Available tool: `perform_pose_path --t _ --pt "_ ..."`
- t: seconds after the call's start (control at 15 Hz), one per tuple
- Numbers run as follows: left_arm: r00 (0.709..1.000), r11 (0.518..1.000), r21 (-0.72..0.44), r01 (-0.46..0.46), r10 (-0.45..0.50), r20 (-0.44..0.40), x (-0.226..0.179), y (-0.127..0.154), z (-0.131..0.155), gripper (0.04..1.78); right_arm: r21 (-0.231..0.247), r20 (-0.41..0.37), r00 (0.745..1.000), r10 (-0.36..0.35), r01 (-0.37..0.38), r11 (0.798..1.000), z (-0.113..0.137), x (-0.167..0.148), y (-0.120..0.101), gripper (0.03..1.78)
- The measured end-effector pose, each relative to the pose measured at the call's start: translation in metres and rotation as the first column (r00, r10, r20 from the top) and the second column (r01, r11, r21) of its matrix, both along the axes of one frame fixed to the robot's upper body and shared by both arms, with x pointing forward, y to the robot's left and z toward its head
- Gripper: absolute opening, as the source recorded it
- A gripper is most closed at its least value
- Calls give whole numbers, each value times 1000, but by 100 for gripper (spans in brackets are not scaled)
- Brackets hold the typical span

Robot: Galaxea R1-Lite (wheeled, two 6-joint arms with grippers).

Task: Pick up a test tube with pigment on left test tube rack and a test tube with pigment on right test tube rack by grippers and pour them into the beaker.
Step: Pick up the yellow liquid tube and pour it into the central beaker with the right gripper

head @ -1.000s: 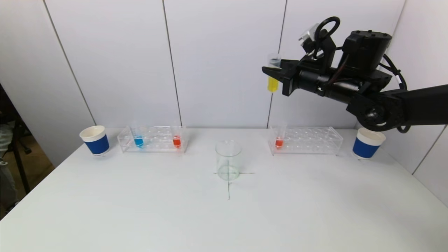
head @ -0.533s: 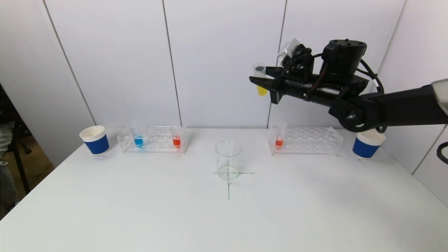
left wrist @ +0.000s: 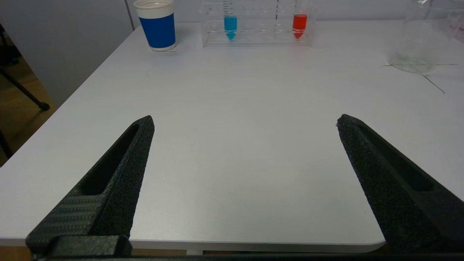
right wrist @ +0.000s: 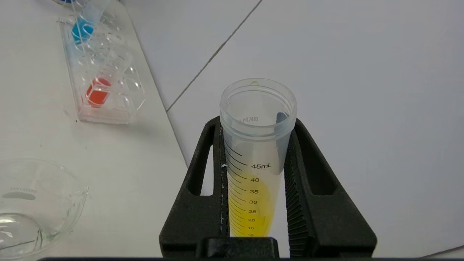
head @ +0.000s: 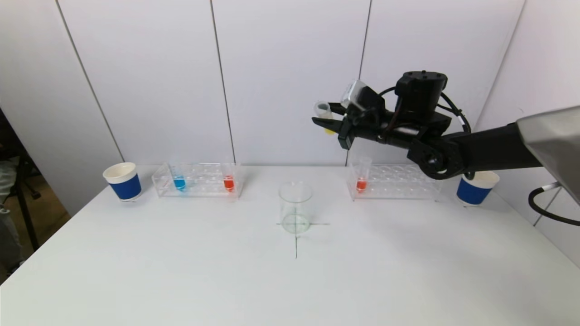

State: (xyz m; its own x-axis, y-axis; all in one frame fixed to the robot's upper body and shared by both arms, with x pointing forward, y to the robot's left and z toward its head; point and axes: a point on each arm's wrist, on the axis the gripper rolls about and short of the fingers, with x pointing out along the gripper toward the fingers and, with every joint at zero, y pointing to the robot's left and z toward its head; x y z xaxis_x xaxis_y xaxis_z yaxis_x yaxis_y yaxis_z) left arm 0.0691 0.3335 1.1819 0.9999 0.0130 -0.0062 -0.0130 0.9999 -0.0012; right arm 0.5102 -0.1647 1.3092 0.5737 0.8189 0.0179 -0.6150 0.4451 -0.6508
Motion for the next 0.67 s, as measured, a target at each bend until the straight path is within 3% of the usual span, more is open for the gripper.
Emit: perform_pose_path --t 0.27,0.67 --pt "1000 1000 0 1 -1 0 0 0 0 176 -48 58 998 25 -22 999 -13 5 4 49" --pt "1000 1000 0 1 -1 0 0 0 0 176 -70 145 987 64 -54 996 -29 10 14 49"
